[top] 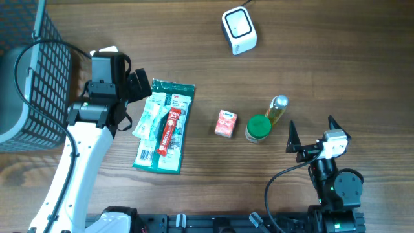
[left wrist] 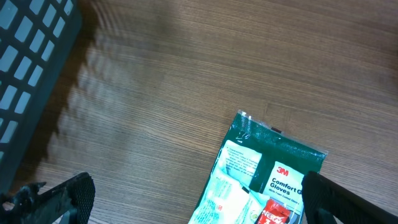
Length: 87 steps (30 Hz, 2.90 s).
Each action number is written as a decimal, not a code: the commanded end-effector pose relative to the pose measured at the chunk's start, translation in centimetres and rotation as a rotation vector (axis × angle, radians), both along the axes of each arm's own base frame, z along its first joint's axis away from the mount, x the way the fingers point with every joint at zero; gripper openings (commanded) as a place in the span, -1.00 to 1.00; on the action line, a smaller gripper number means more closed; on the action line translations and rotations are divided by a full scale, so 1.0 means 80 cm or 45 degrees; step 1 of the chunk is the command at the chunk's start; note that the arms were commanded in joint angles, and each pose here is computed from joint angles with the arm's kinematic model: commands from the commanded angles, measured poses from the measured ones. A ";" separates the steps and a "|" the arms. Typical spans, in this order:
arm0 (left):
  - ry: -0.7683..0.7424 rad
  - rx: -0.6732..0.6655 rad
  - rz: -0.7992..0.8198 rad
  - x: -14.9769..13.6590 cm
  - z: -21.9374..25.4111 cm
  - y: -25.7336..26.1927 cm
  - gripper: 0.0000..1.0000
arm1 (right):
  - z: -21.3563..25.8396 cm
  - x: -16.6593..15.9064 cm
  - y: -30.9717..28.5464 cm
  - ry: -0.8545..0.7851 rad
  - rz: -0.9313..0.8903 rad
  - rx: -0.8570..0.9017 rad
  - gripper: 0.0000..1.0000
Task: Scan the item barcode
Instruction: 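Move the right gripper toward the yellow oil bottle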
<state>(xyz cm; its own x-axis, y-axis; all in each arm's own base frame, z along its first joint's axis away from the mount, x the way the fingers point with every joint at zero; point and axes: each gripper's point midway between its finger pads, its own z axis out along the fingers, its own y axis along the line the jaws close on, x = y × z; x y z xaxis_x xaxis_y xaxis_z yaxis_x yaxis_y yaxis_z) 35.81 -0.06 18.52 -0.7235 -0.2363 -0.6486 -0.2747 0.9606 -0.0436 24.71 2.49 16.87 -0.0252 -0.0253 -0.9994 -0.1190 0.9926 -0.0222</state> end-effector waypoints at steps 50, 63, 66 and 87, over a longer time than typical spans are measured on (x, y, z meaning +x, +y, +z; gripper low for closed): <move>-0.021 -0.009 0.025 0.002 0.007 0.003 1.00 | 0.195 0.010 0.036 0.963 0.128 0.224 0.99; -0.021 -0.009 0.025 0.002 0.007 0.003 1.00 | 0.055 0.063 0.043 1.549 -0.242 0.415 0.89; -0.021 -0.009 0.025 0.002 0.007 0.003 1.00 | 0.039 0.069 0.049 1.597 -0.253 0.399 1.00; -0.021 -0.009 0.025 0.002 0.007 0.003 1.00 | -0.066 0.096 0.073 1.783 -0.282 0.328 0.71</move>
<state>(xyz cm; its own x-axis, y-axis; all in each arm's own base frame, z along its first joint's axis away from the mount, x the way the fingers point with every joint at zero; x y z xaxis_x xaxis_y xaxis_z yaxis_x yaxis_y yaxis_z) 35.76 -0.06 18.47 -0.7256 -0.2357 -0.6465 -0.2745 0.9607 -0.0422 32.36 8.07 12.24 -0.9482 0.2920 -0.1249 0.2669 0.9459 0.1846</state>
